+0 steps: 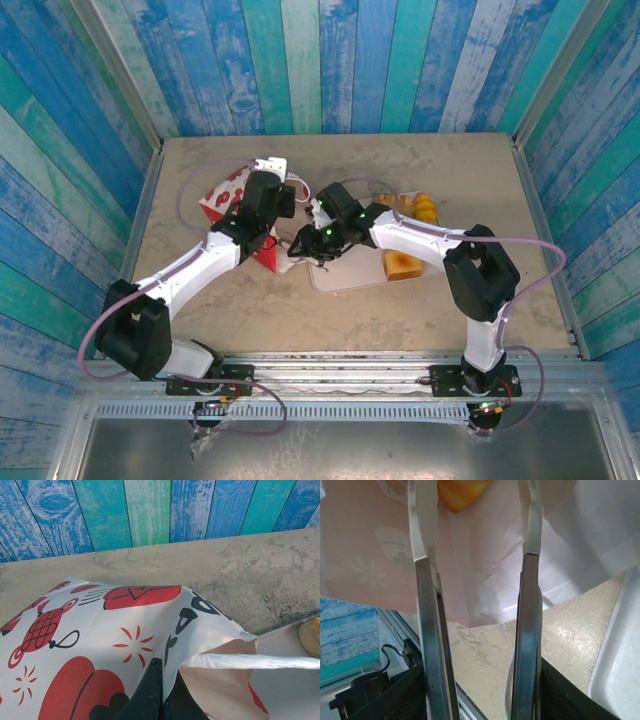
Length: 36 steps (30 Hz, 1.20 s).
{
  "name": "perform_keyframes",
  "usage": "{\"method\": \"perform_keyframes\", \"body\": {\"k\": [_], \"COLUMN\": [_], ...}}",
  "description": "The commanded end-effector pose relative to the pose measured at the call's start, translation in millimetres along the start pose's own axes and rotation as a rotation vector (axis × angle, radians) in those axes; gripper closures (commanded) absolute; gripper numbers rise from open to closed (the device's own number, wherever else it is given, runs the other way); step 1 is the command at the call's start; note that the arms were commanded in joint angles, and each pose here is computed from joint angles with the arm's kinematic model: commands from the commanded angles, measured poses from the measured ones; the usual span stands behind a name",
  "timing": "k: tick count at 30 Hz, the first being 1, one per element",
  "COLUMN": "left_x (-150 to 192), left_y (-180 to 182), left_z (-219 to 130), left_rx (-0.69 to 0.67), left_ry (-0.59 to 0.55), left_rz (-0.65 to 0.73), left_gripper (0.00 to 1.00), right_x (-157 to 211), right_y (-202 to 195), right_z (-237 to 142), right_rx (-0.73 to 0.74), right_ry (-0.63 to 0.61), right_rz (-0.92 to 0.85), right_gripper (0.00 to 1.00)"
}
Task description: Take the fake bread out of the paper bag
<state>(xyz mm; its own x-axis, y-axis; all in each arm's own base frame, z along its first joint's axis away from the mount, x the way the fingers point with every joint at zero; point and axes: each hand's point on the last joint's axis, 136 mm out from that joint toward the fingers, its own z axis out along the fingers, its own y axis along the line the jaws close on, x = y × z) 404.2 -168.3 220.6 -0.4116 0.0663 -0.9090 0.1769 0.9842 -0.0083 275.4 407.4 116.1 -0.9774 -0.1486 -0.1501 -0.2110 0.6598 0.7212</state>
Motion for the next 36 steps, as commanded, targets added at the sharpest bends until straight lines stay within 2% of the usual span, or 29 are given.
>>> {"method": "perform_keyframes", "body": {"k": [1, 20, 23, 32, 36], "left_x": [-27, -27, -29, -25, -23], "left_y": [0, -5, -5, 1, 6], "left_z": [-20, -21, -23, -22, -21], "left_rx": [0.028, 0.055, 0.061, 0.027, -0.003], "left_ry": [-0.091, -0.095, -0.104, -0.097, -0.090], "left_rz": [-0.023, -0.032, -0.034, -0.034, -0.038], "left_gripper": [0.99, 0.99, 1.00, 0.99, 1.00], "right_x": [-10, -27, -27, -28, -26], "right_y": [11, 11, 7, 10, 13], "right_z": [3, 25, 27, 17, 5], "right_rx": [-0.027, -0.041, -0.029, -0.022, -0.012], "right_ry": [-0.015, -0.011, -0.015, -0.040, -0.068], "right_rz": [-0.015, 0.010, 0.017, -0.009, -0.026], "right_gripper": [0.48, 0.44, 0.47, 0.64, 0.66]}}
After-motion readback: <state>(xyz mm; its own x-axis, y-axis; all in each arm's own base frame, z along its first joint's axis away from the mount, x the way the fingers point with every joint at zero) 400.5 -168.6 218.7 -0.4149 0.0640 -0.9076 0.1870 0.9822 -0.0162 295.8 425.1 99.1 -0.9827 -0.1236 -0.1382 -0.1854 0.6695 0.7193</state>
